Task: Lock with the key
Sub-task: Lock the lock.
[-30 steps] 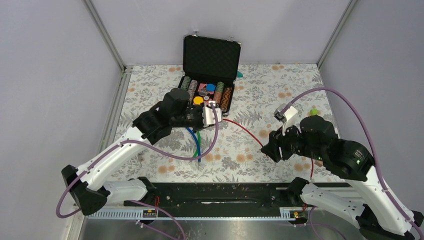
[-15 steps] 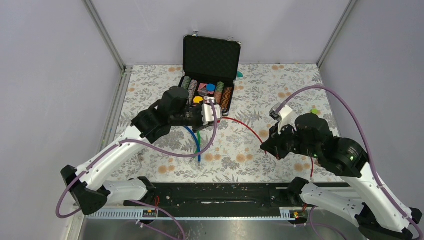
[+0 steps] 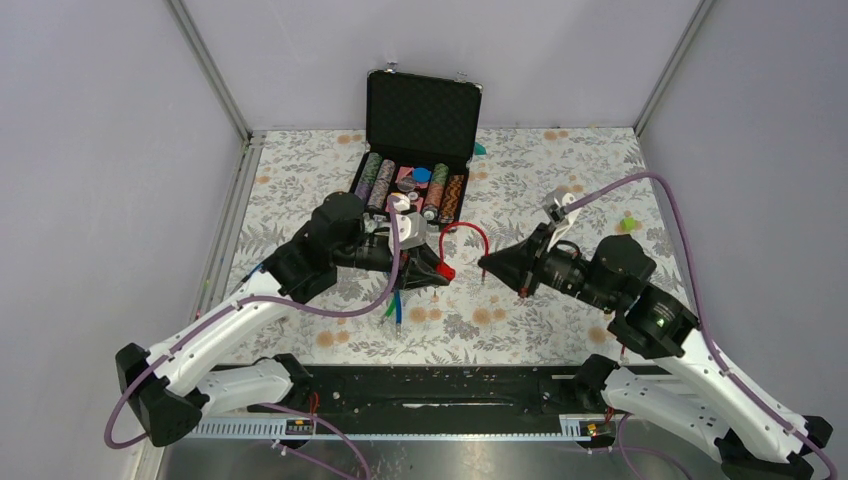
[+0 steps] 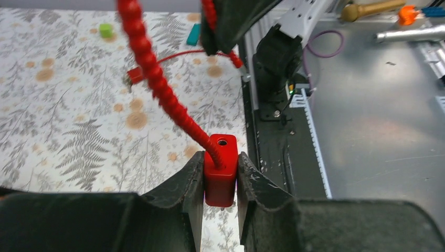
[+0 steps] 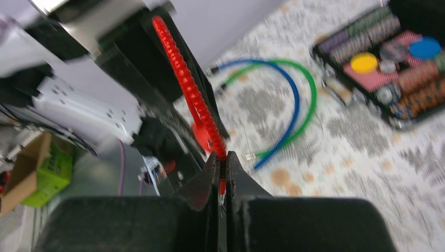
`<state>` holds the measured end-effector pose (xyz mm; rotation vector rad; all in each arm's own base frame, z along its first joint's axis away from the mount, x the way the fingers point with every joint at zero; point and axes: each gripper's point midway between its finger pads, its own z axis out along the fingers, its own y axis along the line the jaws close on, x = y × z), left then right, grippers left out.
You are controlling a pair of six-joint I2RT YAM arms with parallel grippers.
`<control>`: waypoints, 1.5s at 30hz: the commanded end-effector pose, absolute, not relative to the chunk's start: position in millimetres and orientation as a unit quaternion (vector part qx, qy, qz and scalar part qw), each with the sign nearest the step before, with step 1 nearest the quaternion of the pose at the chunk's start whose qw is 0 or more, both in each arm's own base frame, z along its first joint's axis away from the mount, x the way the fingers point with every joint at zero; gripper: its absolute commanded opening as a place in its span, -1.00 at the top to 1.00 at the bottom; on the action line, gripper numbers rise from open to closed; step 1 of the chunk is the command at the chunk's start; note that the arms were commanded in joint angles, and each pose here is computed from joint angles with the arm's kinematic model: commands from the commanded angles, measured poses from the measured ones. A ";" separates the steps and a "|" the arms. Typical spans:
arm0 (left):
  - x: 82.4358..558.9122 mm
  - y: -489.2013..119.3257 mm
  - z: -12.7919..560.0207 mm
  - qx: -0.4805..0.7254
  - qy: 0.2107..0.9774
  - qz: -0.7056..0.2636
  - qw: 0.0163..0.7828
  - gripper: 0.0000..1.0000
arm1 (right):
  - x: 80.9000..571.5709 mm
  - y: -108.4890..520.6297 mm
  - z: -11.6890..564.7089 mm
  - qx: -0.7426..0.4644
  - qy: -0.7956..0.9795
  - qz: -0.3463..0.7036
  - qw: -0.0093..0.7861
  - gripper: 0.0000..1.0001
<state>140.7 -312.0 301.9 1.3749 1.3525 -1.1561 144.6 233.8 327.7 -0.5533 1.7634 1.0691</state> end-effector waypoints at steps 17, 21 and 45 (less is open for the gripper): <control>129.5 -335.5 369.9 0.493 0.470 -0.562 0.470 1.00 | 158.2 273.0 404.2 -0.232 0.590 0.533 0.560 1.00; 131.6 -336.3 376.2 0.485 0.469 -0.564 0.477 1.00 | 158.6 270.3 394.1 -0.240 0.604 0.517 0.557 1.00; 130.1 -332.8 400.5 0.472 0.431 -0.570 0.517 1.00 | 165.9 272.3 344.8 -0.265 0.665 0.466 0.520 1.00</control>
